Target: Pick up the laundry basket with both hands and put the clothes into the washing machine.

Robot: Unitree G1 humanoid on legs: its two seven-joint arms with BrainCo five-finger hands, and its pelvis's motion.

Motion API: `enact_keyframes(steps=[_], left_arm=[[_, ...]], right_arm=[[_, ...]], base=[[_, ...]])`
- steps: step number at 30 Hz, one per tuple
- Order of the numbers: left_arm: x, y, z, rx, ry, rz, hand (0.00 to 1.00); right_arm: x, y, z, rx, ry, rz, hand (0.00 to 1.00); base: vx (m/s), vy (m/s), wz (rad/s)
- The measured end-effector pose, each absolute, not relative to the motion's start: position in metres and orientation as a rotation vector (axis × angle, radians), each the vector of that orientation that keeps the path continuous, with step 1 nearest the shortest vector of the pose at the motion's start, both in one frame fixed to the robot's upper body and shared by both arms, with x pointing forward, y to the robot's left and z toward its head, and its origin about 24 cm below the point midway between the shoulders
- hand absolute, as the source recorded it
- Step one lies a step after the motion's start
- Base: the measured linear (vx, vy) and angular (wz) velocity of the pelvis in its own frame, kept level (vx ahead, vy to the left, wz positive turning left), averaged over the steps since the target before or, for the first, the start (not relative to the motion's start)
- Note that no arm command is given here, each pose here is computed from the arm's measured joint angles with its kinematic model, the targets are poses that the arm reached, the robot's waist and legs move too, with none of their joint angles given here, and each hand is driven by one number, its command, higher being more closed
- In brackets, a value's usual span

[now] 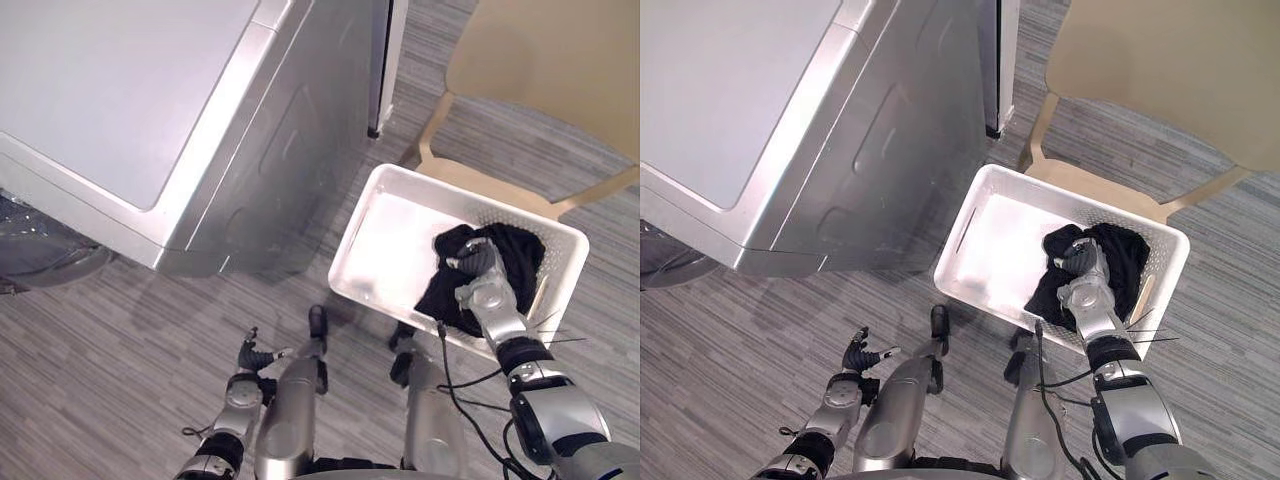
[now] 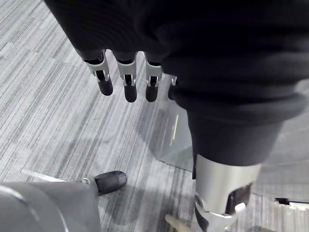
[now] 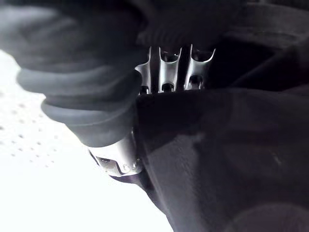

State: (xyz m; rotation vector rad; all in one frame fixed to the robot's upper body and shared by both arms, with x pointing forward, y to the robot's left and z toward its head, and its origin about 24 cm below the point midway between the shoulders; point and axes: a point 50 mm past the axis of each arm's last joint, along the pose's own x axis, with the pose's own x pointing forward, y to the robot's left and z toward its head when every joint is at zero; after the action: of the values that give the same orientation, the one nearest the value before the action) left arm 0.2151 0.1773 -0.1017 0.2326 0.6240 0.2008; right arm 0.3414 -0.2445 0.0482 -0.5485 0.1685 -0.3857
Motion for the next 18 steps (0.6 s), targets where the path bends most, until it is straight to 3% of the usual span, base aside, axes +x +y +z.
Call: enact_keyframes(steps=[5, 13, 14, 18], left_arm=[[0.206, 0.181, -0.105, 0.23, 0.644, 0.216, 0.0], [0.166, 0.193, -0.126, 0.222, 0.784, 0.268, 0.0], [0.159, 0.195, -0.128, 0.225, 0.802, 0.273, 0.0], [0.151, 0.197, -0.132, 0.222, 0.834, 0.28, 0.0]], right_arm=[[0.333, -0.243, 0.068, -0.323, 0.026, -0.432, 1.0], [0.294, -0.228, 0.043, -0.129, 0.014, -0.416, 1.0], [0.291, -0.224, 0.044, -0.105, -0.002, -0.407, 0.0], [0.288, -0.22, 0.045, -0.084, -0.02, -0.387, 0.0]], base=[[-0.03, 0.019, 0.03], [0.09, 0.015, 0.1], [0.12, 0.01, 0.01], [0.04, 0.006, 0.0]])
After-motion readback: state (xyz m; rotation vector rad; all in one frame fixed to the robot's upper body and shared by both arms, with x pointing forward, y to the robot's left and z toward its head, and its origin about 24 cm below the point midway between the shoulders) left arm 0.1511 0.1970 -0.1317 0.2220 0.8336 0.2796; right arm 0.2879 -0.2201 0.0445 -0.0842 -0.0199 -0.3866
